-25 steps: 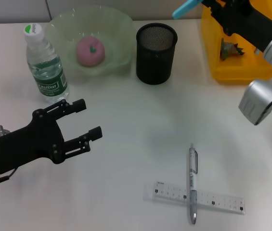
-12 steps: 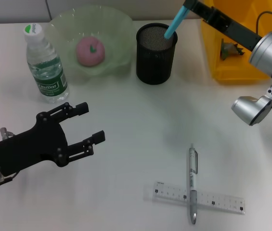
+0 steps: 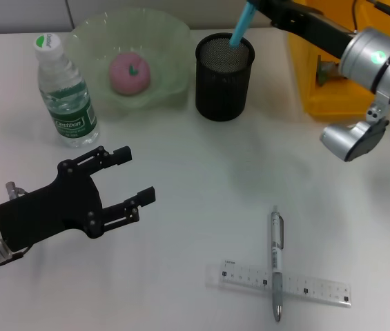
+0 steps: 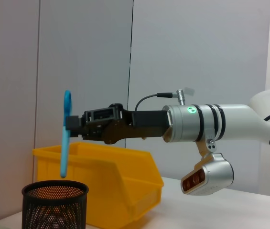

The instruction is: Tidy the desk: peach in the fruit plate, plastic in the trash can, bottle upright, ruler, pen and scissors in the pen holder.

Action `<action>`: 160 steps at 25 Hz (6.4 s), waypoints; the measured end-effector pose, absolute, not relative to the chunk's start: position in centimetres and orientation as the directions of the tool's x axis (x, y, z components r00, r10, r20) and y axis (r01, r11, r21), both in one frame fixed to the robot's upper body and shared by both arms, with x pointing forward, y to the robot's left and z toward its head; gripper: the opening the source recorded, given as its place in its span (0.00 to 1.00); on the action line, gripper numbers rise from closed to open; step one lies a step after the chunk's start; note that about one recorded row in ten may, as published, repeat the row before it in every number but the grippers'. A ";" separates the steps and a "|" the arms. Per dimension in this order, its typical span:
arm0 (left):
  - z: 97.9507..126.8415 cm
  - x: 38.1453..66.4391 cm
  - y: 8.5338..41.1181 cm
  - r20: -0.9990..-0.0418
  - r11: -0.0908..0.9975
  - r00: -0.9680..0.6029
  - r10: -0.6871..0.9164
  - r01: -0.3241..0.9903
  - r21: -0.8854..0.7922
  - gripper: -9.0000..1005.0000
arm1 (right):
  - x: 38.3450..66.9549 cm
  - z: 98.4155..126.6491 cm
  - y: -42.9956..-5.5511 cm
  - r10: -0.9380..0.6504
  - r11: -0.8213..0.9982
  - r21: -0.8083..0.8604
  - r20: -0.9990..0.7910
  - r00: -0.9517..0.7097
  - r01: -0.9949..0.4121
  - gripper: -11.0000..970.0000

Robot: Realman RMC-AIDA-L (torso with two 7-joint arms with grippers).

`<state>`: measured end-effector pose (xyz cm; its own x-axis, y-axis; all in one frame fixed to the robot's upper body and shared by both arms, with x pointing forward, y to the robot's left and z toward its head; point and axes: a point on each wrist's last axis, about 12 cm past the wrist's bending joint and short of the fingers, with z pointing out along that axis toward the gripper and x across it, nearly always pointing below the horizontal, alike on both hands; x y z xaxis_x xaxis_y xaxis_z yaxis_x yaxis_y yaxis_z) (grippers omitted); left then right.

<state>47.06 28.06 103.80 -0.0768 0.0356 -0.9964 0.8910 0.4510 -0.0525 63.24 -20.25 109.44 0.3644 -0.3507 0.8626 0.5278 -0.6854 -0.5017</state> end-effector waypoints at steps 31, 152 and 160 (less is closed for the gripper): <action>103.9 47.3 27.9 -0.997 0.445 -0.068 0.038 0.895 -0.044 0.77 | 62.8 108.6 -18.4 -0.291 -0.680 -0.459 0.885 0.364 0.572 0.51; 106.6 48.4 29.7 -0.964 0.218 -0.221 0.146 0.958 -0.187 0.77 | 55.0 115.0 -14.3 -0.877 -0.125 0.183 -0.479 0.022 -0.975 0.76; 106.7 48.3 29.8 -0.963 0.216 -0.228 0.146 0.957 -0.194 0.77 | 54.6 114.2 -13.0 -0.896 -0.163 0.170 -0.438 0.074 -0.972 0.76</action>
<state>48.31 29.77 106.66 -0.2285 0.1457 -0.9626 0.9568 0.2163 -0.1944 54.56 -13.02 114.23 0.0737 -0.8961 -0.4376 -0.9720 -0.1628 0.1697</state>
